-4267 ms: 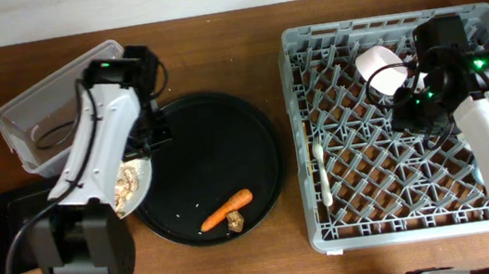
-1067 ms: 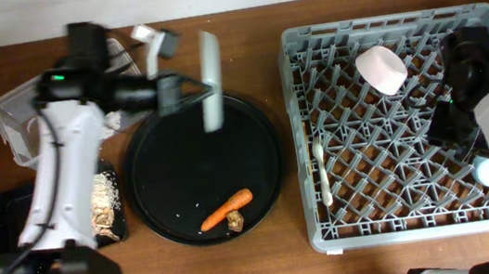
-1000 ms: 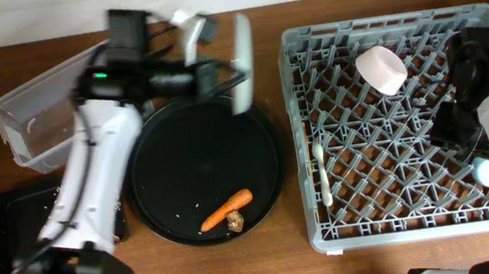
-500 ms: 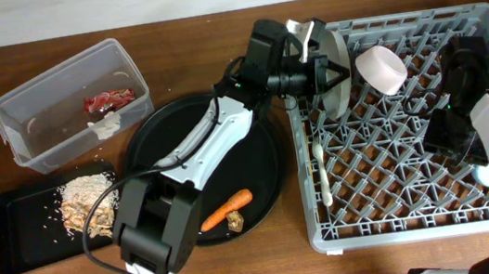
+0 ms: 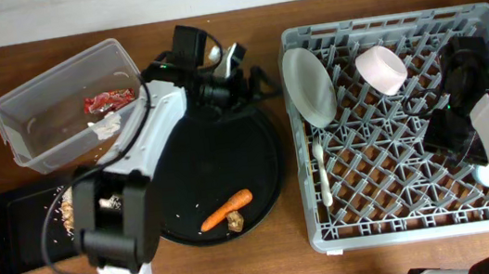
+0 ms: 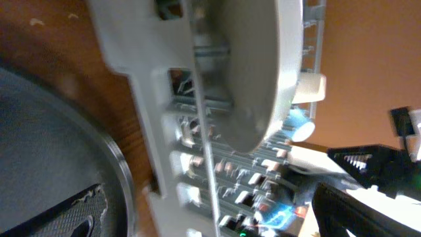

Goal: Sort waste into correct bins and load items into the dishwasher rack
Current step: 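Carry the empty plate right and stand it in the rack, then grasp the carrot with the left gripper and drop it on the black tray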

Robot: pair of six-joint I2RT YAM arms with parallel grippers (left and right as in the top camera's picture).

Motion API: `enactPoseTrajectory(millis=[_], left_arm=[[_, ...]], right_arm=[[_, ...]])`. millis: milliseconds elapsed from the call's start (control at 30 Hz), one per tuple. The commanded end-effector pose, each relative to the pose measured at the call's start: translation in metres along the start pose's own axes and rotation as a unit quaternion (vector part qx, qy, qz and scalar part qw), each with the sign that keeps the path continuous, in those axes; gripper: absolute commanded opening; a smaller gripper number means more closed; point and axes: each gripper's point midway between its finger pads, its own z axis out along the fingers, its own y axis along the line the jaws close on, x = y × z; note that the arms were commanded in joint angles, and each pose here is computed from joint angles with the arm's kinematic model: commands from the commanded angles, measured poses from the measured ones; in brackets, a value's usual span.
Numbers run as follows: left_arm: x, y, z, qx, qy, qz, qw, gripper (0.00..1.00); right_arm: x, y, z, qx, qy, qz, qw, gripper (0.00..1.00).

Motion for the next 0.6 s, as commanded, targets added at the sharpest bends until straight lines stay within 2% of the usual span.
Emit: enactPoseTrajectory(millis=[0,67,100,133,167,267,400,500,533,567], left_arm=[[0.026,0.026,-0.074,-0.222,-0.042,0.007,0.974,0.99],[0.07,0.039,-0.094,-0.282,0.008,-0.069,0.957,0.99],[0.094,0.052,-0.104,-0.327,0.044,-0.095,0.939,0.99],[0.111,0.073,-0.114,-0.39,0.068,-0.1,0.913,0.99],[0.123,0.084,-0.113,-0.419,0.094,-0.081,0.899,0.99],[0.156,0.103,-0.073,-0.421,0.164,-0.006,0.892,0.99],[0.183,0.142,-0.039,-0.423,0.178,0.011,0.889,0.99],[0.198,0.158,-0.034,-0.425,0.188,0.005,0.885,0.89],[0.197,0.16,-0.032,-0.425,0.184,0.007,0.886,0.8],[0.195,0.162,-0.029,-0.423,0.178,0.011,0.889,0.76]], right_arm=[[-0.001,-0.002,0.0,0.0,-0.003,0.005,1.0,0.55],[-0.002,-0.001,0.0,-0.001,-0.005,0.006,1.0,0.55],[-0.002,-0.001,0.0,-0.001,-0.005,0.006,1.0,0.55],[-0.002,-0.001,0.0,-0.001,-0.004,0.006,1.0,0.55],[-0.002,-0.001,0.0,0.0,-0.004,0.005,1.0,0.55],[-0.002,-0.001,0.0,-0.001,-0.004,0.005,1.0,0.55],[-0.001,-0.001,0.0,-0.002,-0.003,0.005,1.0,0.55],[-0.002,-0.001,0.0,-0.002,-0.004,0.006,1.0,0.55],[-0.002,-0.001,0.0,-0.002,-0.004,0.006,1.0,0.55],[-0.002,-0.001,0.0,-0.002,-0.004,0.005,1.0,0.55]])
